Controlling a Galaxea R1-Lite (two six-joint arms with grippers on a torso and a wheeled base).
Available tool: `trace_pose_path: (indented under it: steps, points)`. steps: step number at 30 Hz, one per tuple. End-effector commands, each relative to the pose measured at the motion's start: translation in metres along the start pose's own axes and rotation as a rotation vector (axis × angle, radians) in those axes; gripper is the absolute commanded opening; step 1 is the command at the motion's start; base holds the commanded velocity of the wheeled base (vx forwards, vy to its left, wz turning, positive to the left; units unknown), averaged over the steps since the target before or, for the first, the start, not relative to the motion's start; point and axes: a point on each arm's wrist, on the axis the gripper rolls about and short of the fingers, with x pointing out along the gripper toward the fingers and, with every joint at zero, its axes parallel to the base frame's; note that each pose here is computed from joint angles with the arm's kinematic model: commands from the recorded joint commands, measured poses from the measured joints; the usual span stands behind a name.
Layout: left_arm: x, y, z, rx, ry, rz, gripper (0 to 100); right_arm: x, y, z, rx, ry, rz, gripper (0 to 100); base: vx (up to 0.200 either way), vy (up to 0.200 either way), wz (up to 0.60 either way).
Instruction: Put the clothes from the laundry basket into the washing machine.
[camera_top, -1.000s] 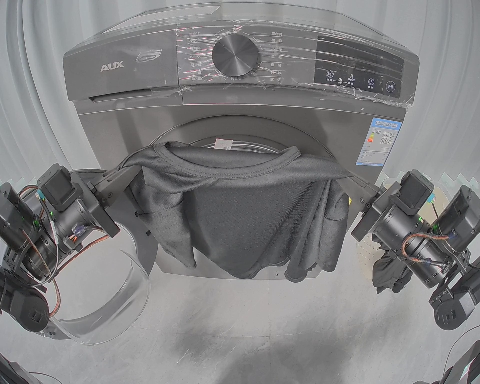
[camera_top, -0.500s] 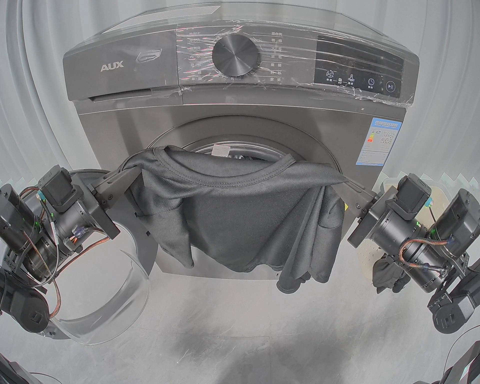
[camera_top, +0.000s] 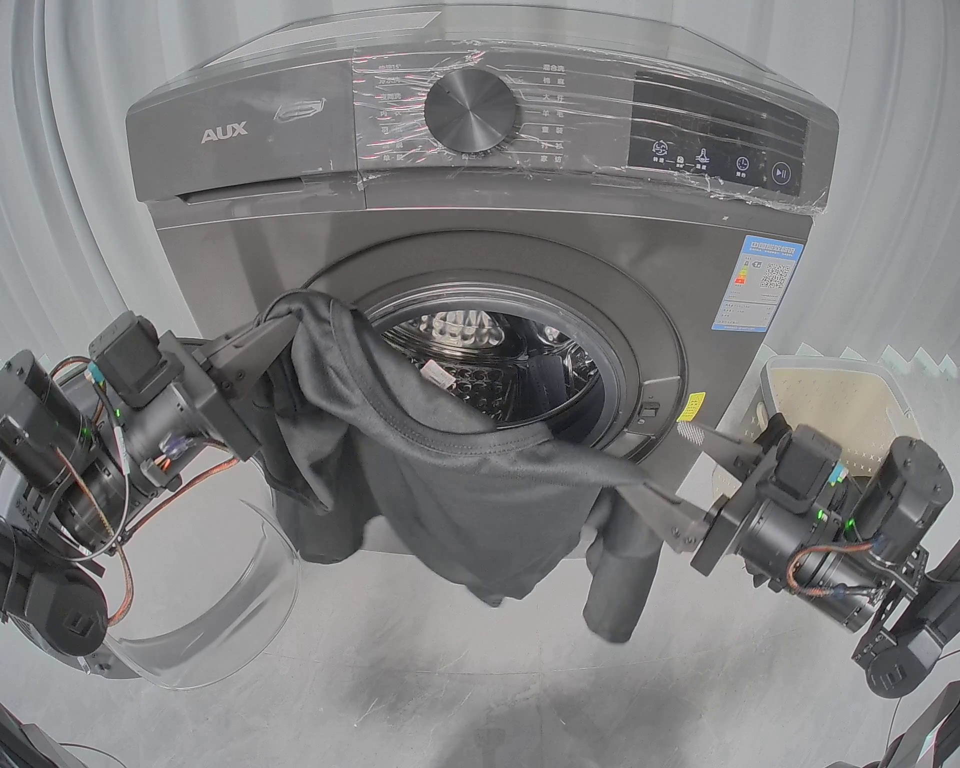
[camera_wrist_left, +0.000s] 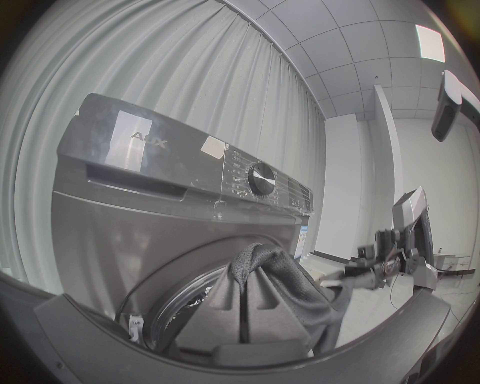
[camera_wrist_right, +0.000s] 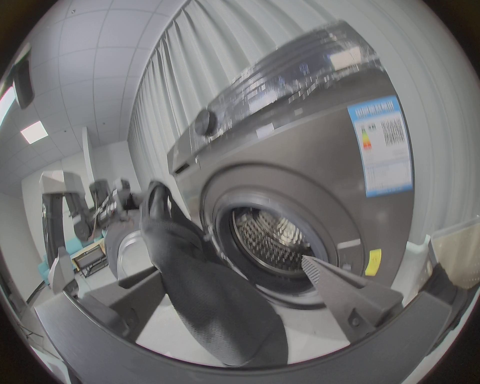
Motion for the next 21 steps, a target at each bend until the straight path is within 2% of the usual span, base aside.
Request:
trace_pose_path:
  steps: [1,5,9,13,16,17,21]
  points:
    - [0.032,-0.005,0.002,-0.017,-0.026,-0.020,0,-0.006,-0.005,-0.044,0.018,0.202,-0.017,100,0.000,0.000,0.00]
    - [0.036,-0.007,0.000,-0.028,-0.010,-0.030,0,0.000,-0.008,-0.066,0.028,0.286,0.003,100,0.000,0.000,0.00]
    - [0.040,-0.010,-0.004,-0.038,0.001,-0.041,0,0.007,-0.008,-0.084,0.042,0.350,0.058,100,0.000,0.000,0.00]
    - [0.042,-0.013,-0.006,-0.043,0.005,-0.049,0,0.025,-0.009,-0.094,0.043,0.346,0.077,100,0.000,0.000,0.00]
    - [0.044,-0.017,-0.010,-0.053,0.014,-0.066,0,0.050,-0.010,-0.099,0.032,0.299,0.079,100,0.000,0.000,0.00]
    - [0.045,-0.021,-0.011,-0.060,0.018,-0.083,0,0.068,-0.011,-0.106,0.025,0.270,0.083,100,0.000,0.000,0.00]
    - [0.048,-0.023,-0.015,-0.067,0.025,-0.088,0,0.080,-0.005,-0.109,0.019,0.248,0.108,100,0.000,0.000,0.00]
